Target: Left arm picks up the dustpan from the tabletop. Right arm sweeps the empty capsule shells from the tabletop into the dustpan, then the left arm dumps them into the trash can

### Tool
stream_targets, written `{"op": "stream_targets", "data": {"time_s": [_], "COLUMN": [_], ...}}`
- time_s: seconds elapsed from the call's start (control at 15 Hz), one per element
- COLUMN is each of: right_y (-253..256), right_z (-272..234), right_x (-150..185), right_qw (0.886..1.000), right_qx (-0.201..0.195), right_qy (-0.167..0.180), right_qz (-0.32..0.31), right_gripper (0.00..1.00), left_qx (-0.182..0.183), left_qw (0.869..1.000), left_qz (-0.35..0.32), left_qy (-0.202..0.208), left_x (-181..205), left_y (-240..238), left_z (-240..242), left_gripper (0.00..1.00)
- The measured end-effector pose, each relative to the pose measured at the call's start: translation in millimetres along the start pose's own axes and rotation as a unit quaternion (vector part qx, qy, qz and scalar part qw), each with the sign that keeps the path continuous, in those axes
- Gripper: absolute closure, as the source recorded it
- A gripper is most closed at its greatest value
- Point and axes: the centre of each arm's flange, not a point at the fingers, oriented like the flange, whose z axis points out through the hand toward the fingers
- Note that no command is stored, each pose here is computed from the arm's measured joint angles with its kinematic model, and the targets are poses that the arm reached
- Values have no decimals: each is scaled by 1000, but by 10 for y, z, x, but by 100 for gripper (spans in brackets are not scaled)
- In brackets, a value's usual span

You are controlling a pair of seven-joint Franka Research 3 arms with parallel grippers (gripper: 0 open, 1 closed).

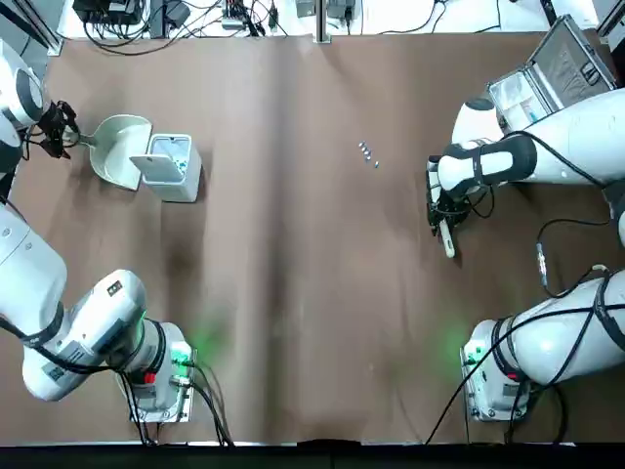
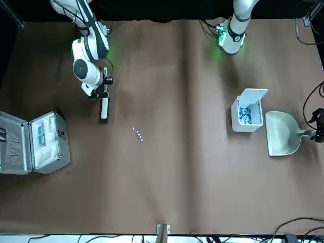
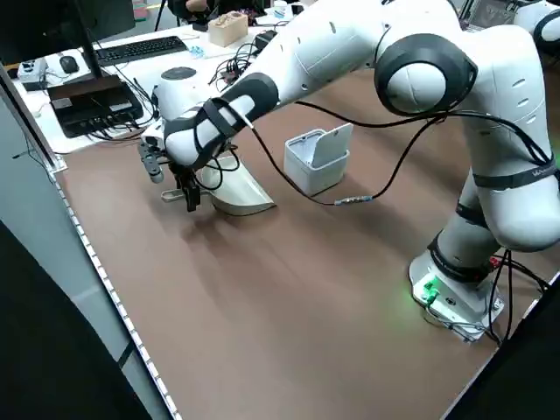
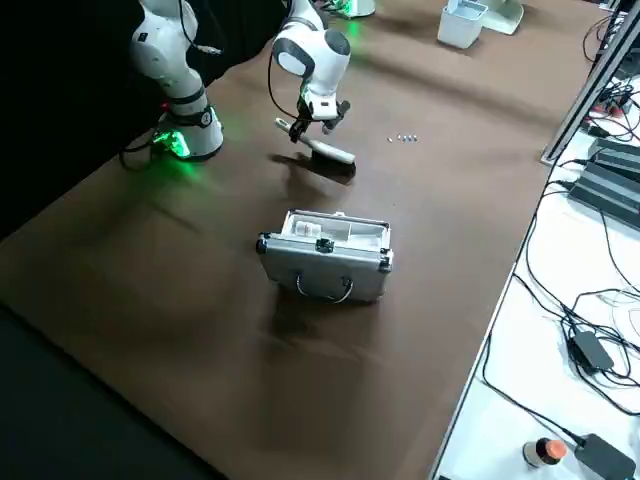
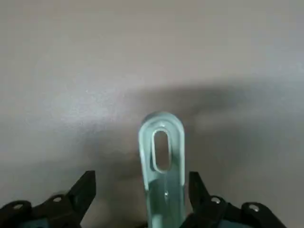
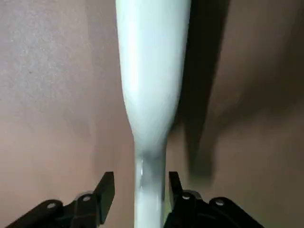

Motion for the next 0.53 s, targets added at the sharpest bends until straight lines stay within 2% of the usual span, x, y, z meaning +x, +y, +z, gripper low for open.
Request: {"op": "stream_targets", "data": {"time_s": [0.07, 0.13, 0.33, 0.53], "right_y": [1, 1, 7, 30], "right_z": [2, 4, 4, 0], "right_x": [-3, -4, -3, 3], "right_qw": [1000, 1000, 1000, 1000], "right_qx": [0, 0, 0, 1], "right_qy": [-1, -2, -2, -2], "right_qz": [0, 0, 1, 4], "right_gripper": [46, 52, 53, 54], "left_qx": [0, -1, -2, -2], "left_qw": [1000, 1000, 1000, 1000], "left_qz": [0, 0, 0, 0], "left_qy": [0, 1, 1, 1], "left_x": [2, 2, 3, 1], "left_y": [-1, 1, 3, 5], "left_z": [-1, -2, -4, -4], "left_gripper": [18, 25, 30, 30]}}
